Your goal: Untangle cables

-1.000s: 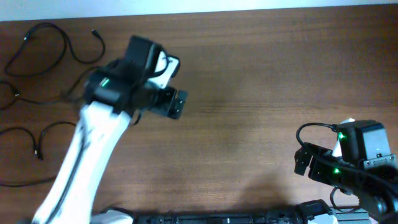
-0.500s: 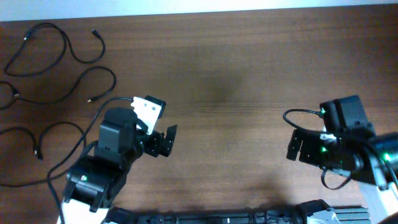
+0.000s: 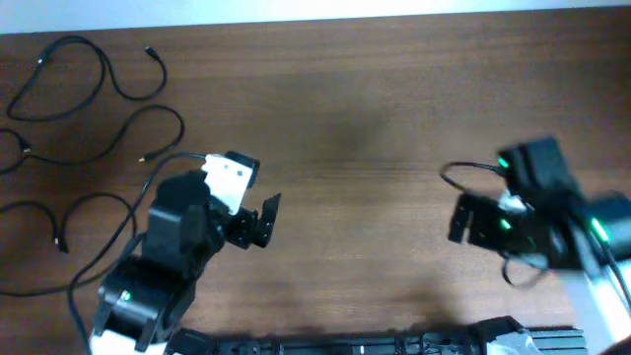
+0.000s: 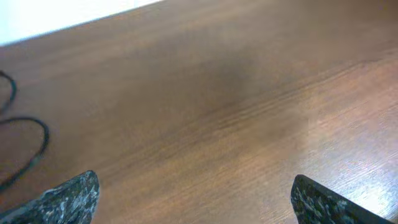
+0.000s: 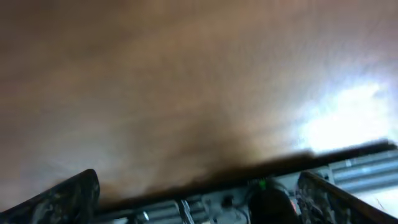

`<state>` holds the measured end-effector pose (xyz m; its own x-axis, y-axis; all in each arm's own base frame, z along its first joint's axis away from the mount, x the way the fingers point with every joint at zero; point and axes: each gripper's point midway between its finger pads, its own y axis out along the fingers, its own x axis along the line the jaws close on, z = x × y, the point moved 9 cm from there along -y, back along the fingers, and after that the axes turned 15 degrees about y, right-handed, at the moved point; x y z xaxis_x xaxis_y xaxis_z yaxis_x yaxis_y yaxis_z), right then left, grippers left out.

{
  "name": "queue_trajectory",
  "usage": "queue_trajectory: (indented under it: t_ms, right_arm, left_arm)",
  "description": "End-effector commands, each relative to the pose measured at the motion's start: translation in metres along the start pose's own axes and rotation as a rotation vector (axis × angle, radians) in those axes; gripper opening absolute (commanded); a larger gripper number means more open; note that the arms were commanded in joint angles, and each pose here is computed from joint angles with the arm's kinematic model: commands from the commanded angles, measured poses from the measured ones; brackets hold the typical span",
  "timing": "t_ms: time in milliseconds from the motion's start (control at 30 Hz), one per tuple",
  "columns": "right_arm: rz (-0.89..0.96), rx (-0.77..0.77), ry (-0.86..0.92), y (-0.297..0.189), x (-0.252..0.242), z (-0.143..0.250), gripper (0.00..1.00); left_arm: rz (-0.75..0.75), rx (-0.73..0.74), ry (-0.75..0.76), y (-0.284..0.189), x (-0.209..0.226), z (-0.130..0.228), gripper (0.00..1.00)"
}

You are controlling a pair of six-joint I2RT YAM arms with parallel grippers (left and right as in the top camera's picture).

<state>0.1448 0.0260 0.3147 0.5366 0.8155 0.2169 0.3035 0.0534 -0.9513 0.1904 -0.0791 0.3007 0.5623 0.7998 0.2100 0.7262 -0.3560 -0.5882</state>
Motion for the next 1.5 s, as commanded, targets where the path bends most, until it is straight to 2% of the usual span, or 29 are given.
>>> queue_trajectory:
  t_ms: [0, 167, 233, 433, 500, 533, 600, 1467]
  right_arm:
    - [-0.160, -0.237, 0.009, -0.042, -0.028, 0.022, 0.98]
    - [-0.358, -0.620, 0.074, -0.088, -0.080, 0.058, 0.98]
    - [-0.375, -0.669, 0.088, -0.092, -0.089, 0.063, 0.98]
    - [-0.376, -0.670, 0.088, -0.093, -0.089, 0.064, 0.99]
    - [-0.376, -0.670, 0.088, -0.092, -0.089, 0.064, 0.98]
    - [-0.376, -0.670, 0.088, -0.092, -0.089, 0.064, 0.98]
    - [-0.376, -0.670, 0.088, -0.093, -0.089, 0.064, 0.98]
    - [-0.367, -0.670, 0.101, -0.091, -0.090, 0.064, 0.98]
  left_arm:
    - [0.003, -0.017, 0.025, -0.003, -0.001, 0.000, 0.99]
    - [0.017, 0.025, 0.021, 0.008, -0.001, 0.002, 0.99]
    - [0.024, 0.043, 0.019, 0.013, -0.001, 0.003, 0.99]
    - [-0.039, 0.104, 0.021, 0.018, 0.005, 0.008, 0.99]
    - [-0.111, 0.186, 0.025, 0.016, 0.009, 0.019, 0.99]
    - [-0.138, 0.278, 0.032, 0.014, 0.010, 0.031, 0.99]
    - [-0.124, 0.318, 0.033, 0.012, 0.008, 0.037, 0.99]
    - [-0.121, 0.325, 0.033, 0.012, 0.007, 0.038, 0.99]
